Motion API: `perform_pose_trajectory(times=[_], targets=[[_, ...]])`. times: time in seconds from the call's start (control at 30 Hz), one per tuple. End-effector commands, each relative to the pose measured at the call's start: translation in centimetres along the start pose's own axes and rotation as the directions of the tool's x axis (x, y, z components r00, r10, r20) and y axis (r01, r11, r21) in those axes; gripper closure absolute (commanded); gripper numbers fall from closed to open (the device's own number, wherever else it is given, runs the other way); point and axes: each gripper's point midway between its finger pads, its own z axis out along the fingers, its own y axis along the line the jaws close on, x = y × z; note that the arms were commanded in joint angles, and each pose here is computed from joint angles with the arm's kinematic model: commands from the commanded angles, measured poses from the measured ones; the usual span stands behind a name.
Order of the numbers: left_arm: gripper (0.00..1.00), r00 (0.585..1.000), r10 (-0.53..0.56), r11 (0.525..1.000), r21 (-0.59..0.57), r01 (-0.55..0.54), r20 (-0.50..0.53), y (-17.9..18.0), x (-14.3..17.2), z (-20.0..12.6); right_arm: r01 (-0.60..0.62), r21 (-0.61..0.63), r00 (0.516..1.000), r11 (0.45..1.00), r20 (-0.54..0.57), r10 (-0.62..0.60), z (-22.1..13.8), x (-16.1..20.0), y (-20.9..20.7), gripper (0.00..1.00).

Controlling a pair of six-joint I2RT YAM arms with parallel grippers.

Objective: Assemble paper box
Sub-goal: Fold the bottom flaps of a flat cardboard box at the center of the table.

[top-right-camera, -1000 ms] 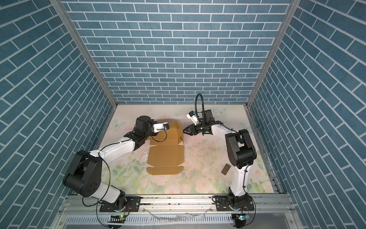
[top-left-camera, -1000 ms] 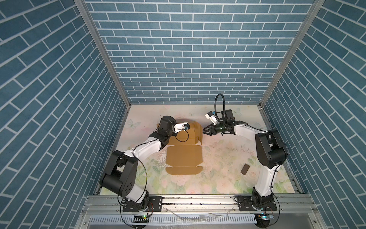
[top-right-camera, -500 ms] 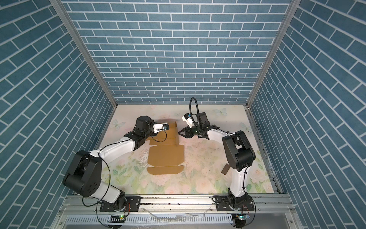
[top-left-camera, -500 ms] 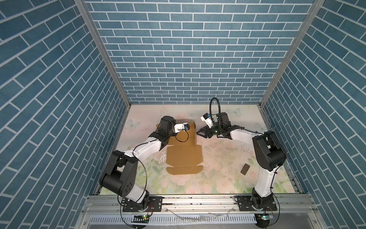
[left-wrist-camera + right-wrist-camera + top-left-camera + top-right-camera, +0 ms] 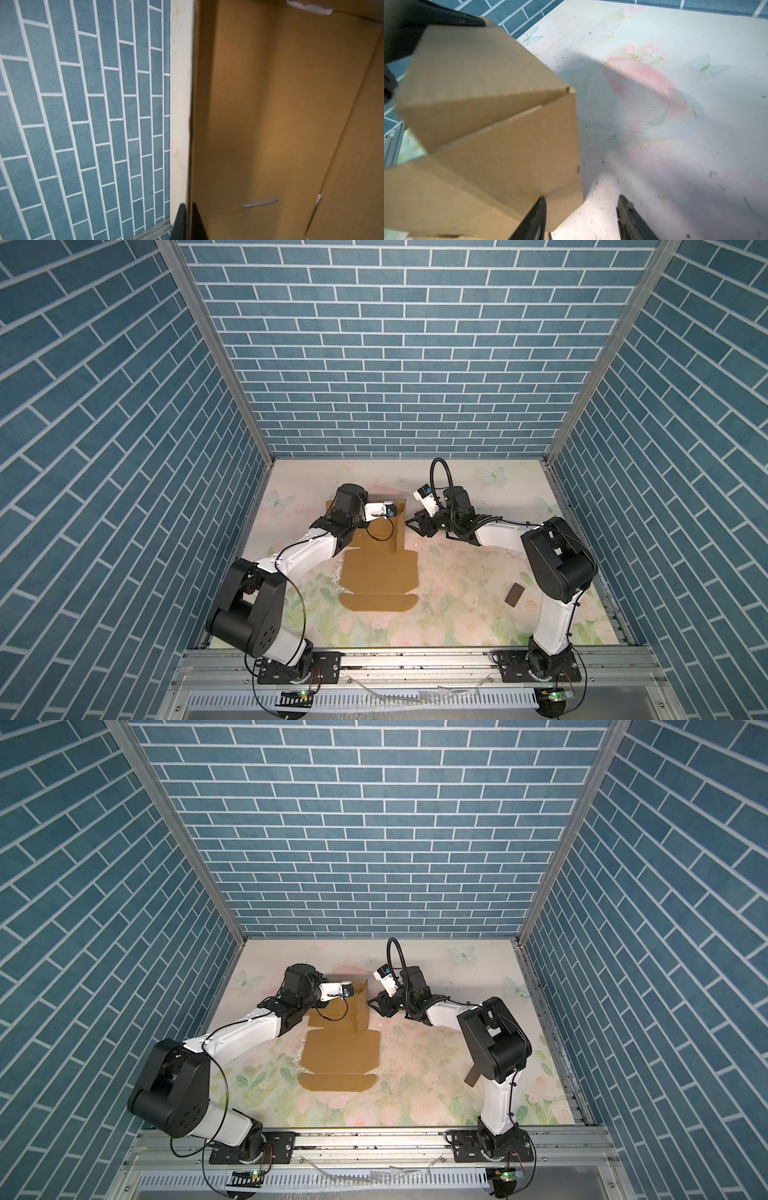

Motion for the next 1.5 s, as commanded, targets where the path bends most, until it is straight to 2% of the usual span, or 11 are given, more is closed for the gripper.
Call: perform_pose_trajectory(times=[0.0, 0.1, 0.13, 0.17, 0.6, 0.77, 1.07, 1.17, 1.23, 1.33, 1.47], targets=[[1.0, 0.999, 0.018, 0.997, 0.068, -0.02, 0.027, -2.2, -0.3, -0.5, 0.048, 0.019, 0.993, 0.999, 0.104, -0.05, -0.7, -2.5, 1.6, 0.44], [1.0, 1.0, 0.022, 0.998, 0.064, -0.023, 0.022, -2.3, -0.1, -0.5, 0.045, 0.025, 0.992, 0.999, 0.117, -0.048, -0.6, -2.5, 2.2, 0.38], [1.0, 1.0, 0.016, 0.998, 0.06, -0.017, 0.021, -2.1, -0.2, -0.6, 0.045, 0.027, 0.992, 0.999, 0.121, -0.048, -0.6, -2.5, 2.4, 0.29], [1.0, 1.0, 0.008, 0.998, 0.056, -0.009, 0.021, -2.0, -0.2, -0.7, 0.052, 0.025, 0.991, 0.998, 0.125, -0.055, -0.6, -2.6, 2.8, 0.29], [1.0, 1.0, 0.011, 0.999, 0.039, -0.012, 0.018, -2.2, 0.1, -0.5, 0.034, -0.033, 0.992, 0.999, 0.123, -0.03, 0.8, -2.2, 5.6, 0.28], [1.0, 1.0, -0.003, 1.0, 0.029, 0.002, 0.019, -1.9, 0.2, -0.4, 0.048, -0.096, 0.991, 0.994, 0.127, -0.035, 0.3, -1.9, 7.3, 0.28], [1.0, 1.0, -0.012, 1.0, 0.022, 0.011, 0.021, -1.2, 0.2, -0.2, 0.054, -0.123, 0.997, 0.991, 0.065, -0.047, -0.2, -0.3, 7.9, 0.3], [1.0, 0.999, -0.041, 0.999, 0.018, 0.041, 0.019, -0.4, 0.0, -0.5, 0.05, -0.124, 0.996, 0.991, 0.075, -0.041, -0.3, -0.7, 8.0, 0.3], [1.0, 0.999, -0.042, 0.999, 0.002, 0.042, 0.019, -0.2, 0.0, -0.3, 0.061, -0.089, 0.995, 0.994, 0.085, -0.053, -0.1, -0.8, 7.4, 0.3], [1.0, 0.999, -0.029, 1.0, -0.007, 0.029, 0.031, -0.2, -0.3, -0.3, 0.072, 0.031, 0.996, 0.997, 0.048, -0.074, 0.6, -0.3, 5.0, 0.32], [1.0, 0.998, -0.03, 0.998, -0.046, 0.033, 0.057, 1.0, -1.1, -0.5, 0.077, 0.117, 0.991, 0.99, 0.098, -0.089, 0.6, -1.5, 3.4, 0.33]])
